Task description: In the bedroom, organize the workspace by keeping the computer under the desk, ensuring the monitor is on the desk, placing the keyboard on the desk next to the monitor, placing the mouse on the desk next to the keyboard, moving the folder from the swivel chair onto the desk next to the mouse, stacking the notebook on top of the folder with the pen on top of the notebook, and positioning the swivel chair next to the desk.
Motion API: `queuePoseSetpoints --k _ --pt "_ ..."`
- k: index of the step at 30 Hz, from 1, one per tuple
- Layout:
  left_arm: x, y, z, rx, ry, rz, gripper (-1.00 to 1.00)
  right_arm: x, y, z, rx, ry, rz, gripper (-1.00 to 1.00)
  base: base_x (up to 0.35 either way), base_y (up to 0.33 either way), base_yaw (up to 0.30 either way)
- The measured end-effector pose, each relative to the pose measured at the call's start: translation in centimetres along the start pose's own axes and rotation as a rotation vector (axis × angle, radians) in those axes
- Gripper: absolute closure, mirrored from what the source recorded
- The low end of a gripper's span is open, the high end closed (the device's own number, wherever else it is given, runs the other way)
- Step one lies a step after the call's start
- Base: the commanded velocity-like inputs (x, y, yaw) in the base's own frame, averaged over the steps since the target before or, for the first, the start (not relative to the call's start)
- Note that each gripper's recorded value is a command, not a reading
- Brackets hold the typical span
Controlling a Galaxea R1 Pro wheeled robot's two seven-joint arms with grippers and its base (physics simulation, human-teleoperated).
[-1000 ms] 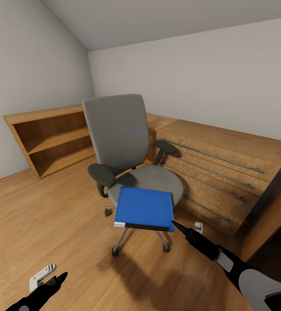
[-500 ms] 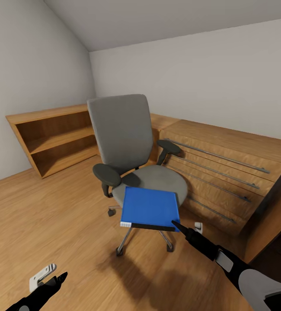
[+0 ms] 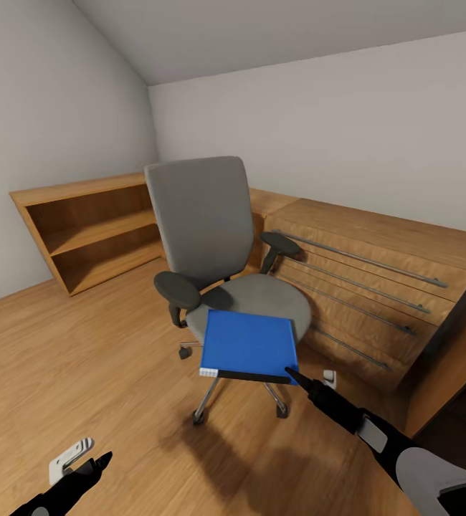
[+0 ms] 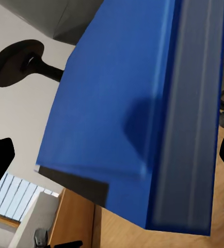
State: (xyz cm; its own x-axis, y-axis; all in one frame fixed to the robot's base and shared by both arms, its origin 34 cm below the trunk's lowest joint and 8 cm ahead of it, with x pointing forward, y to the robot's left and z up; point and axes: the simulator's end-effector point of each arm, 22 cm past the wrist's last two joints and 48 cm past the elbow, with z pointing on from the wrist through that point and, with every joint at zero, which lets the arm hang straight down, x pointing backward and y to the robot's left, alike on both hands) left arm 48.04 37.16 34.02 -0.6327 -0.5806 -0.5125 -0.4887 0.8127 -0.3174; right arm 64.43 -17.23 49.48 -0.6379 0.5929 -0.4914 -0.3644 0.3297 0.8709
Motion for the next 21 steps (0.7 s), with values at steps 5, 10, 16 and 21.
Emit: queuePoseSetpoints --k 5,10,16,21 --pt "0.03 -0.02 0.00 0.000 0.000 0.000 -1.00 0.00 -0.02 -0.03 0.001 0.000 0.000 -1.00 0.000 0.000 0.000" --pt "0.79 0.42 0.72 0.000 0.000 -0.001 -1.00 0.74 -0.89 -0.23 0.001 0.000 0.000 -1.00 0.000 0.000 0.000" --pt "0.80 0.42 0.73 0.000 0.000 -0.001 -1.00 0.72 -0.90 -0.24 0.001 0.000 0.000 -1.00 0.000 0.000 0.000" --pt "0.79 0.41 0.73 0.001 -0.001 -0.002 -1.00 0.76 -0.90 -0.22 0.001 0.001 0.000 -1.00 0.000 0.000 0.000"
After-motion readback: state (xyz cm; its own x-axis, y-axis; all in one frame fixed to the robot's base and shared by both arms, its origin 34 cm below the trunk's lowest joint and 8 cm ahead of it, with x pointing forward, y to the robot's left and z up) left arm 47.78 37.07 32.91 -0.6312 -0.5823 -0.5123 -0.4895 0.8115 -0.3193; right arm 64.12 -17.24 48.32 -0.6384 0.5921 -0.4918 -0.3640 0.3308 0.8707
